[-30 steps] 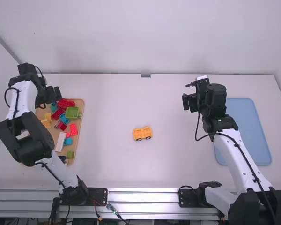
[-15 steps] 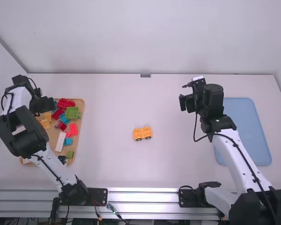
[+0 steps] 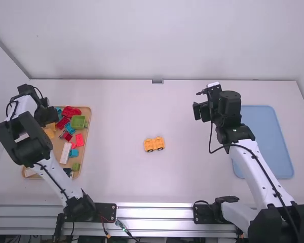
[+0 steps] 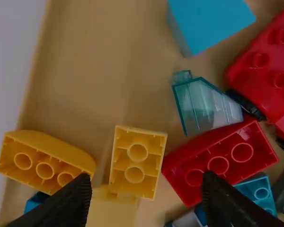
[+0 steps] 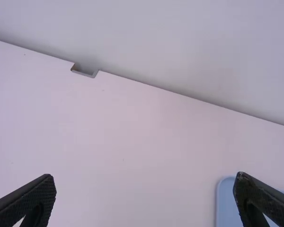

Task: Assemble lego blocks to make yellow taxi

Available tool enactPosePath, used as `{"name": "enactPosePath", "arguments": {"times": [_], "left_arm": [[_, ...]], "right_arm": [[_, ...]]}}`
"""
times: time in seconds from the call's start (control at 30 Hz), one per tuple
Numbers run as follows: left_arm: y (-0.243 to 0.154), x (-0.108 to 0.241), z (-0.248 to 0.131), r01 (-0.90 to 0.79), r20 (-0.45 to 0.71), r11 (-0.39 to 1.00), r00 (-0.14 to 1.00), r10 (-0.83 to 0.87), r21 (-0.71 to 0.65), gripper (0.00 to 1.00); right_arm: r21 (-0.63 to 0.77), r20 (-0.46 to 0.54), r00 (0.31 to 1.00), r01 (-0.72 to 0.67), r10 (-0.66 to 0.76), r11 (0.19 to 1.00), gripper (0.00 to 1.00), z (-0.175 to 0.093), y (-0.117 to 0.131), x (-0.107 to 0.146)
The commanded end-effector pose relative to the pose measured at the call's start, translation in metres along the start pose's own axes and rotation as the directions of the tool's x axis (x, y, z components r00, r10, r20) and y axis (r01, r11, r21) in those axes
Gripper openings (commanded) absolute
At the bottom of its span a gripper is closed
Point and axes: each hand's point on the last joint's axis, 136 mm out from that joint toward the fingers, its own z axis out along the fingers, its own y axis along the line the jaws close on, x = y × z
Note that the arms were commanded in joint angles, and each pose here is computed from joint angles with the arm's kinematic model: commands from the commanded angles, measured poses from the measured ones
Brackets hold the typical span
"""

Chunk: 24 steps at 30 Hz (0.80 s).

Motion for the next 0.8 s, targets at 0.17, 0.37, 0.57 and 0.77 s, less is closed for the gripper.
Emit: {"name": "enactPosePath", "arguments": {"times": [0.17,0.37,0.57,0.77], "left_arm": [[0.005,0.003,0.007,-0.01,-0.005,1.0,1.0,0.01,-0.009,0.59],[0.015,0.013,0.017,0.008,-0.012,1.0,1.0,-0.008,-0.011,0.56],[0.009,0.017,0.02,-0.044,-0.009,0.998,0.999,0.044,0.05,0.54],[0.009,0.018,0.028,-0.04,0.004,0.998,0.999,0.04,0.041,0.54]], "right_arm": [[0.0,0.034,0.999,-0.003,0.003,1.0,0.99,-0.003,-0.002,-0.017],[0.0,0.033,0.999,-0.002,0.002,1.0,0.99,-0.003,-0.002,-0.016],[0.001,0.034,0.999,-0.003,0.002,1.0,0.99,-0.003,-0.002,-0.017],[0.001,0.034,0.999,-0.003,0.002,1.0,0.99,-0.003,-0.002,-0.017]]}}
